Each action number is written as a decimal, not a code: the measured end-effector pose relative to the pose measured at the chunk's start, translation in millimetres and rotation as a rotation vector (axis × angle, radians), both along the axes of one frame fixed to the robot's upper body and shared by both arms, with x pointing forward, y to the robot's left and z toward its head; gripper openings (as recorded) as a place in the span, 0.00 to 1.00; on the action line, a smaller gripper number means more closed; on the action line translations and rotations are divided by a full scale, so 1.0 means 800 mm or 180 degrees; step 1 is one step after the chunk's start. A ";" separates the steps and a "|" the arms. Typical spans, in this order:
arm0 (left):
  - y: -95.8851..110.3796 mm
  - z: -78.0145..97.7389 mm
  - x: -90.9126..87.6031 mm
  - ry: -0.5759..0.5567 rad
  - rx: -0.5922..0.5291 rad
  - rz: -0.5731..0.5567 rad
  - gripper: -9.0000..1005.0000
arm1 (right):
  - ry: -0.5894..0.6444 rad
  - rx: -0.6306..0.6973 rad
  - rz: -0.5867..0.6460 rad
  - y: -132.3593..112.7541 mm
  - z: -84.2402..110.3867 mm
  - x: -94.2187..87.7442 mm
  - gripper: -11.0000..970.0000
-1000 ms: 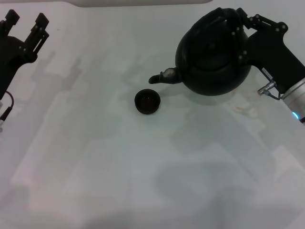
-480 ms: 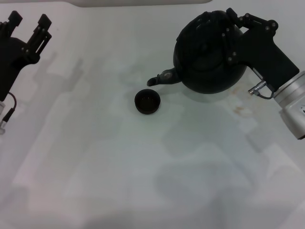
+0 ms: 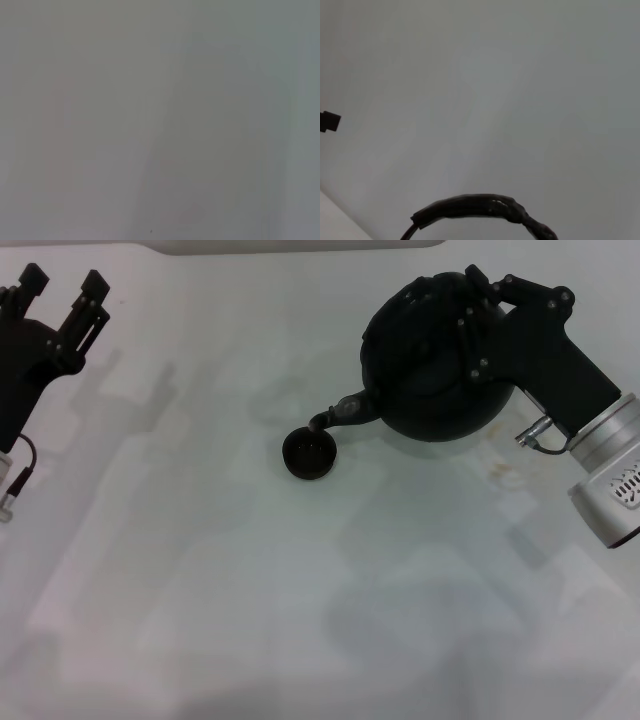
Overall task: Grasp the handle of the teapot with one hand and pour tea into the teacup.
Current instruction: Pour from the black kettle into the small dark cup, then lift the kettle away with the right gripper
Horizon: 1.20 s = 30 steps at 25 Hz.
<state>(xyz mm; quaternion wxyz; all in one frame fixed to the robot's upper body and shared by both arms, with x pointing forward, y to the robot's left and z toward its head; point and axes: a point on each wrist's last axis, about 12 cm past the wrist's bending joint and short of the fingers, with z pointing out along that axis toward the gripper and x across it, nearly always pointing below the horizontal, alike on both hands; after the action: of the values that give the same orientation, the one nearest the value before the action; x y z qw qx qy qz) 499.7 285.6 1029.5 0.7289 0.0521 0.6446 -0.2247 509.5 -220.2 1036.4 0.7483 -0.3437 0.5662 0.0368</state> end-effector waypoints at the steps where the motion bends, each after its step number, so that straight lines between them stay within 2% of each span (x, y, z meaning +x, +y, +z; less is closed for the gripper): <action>1: 0.000 0.000 0.000 0.0000 0.0000 0.0000 0.77 | -0.0006 -0.0008 0.0000 0.000 0.000 0.000 0.15; 30: 0.000 -0.002 0.001 0.0038 0.0009 0.0010 0.77 | -0.0342 -0.0406 -0.0043 0.004 0.004 0.002 0.14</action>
<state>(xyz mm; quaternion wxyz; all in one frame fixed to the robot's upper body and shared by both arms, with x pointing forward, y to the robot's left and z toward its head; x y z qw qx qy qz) 500.3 285.6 1028.1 0.7253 0.0508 0.6494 -0.2229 511.0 -217.3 1039.5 0.7544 -0.3884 0.5287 -0.0229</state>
